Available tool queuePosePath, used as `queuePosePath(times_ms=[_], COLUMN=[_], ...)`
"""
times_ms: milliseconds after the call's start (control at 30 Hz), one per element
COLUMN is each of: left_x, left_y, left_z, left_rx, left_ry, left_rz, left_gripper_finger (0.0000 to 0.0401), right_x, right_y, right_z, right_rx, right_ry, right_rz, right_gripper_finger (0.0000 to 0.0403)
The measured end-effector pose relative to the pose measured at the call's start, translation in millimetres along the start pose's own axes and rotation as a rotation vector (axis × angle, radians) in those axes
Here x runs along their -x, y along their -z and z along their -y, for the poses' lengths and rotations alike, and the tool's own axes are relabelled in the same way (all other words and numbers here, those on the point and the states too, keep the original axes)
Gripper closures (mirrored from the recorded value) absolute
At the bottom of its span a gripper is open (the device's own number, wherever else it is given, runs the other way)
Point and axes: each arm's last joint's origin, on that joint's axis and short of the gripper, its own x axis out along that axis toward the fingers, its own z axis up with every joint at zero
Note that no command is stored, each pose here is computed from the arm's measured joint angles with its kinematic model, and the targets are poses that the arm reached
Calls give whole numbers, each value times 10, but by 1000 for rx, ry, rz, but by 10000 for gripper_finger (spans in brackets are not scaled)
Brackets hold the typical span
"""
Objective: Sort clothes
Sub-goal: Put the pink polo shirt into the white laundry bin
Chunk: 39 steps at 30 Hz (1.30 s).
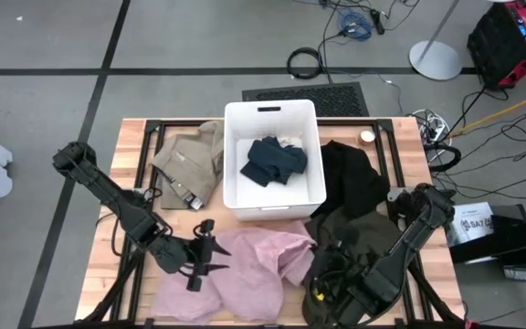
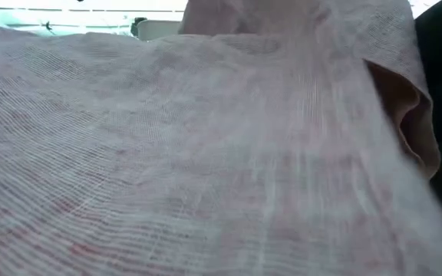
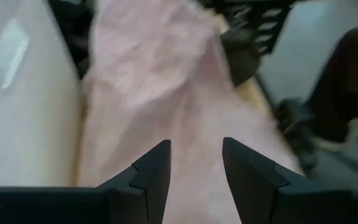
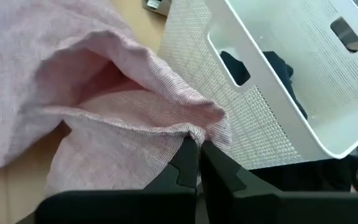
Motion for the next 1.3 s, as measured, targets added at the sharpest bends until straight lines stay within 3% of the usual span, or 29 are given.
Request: queuePosePath(times_ms=[200,367,633,1067,1300], left_x=[-109,-369,-746,-925,-1202], left_y=[-174,-267,-360,-750,-702], left_z=[50,-8,-66,32,98], left_rx=[96,328,447,300,226], left_ry=[76,85,-25,-289,-385], left_rz=[174,304,337,166,29], left_gripper_finger=[247,247,247,247,247], right_x=[-19,-49,-91,-102,-107], right_y=[-15,-39,-74,-84,-91], right_z=[8,18,32,31,24], right_rx=[-28,-48,-48,-39,-45], right_ry=[4,9,14,12,7], right_rz=[-2,-5,-7,-6,-5], right_gripper_finger=[403,403,403,403,402])
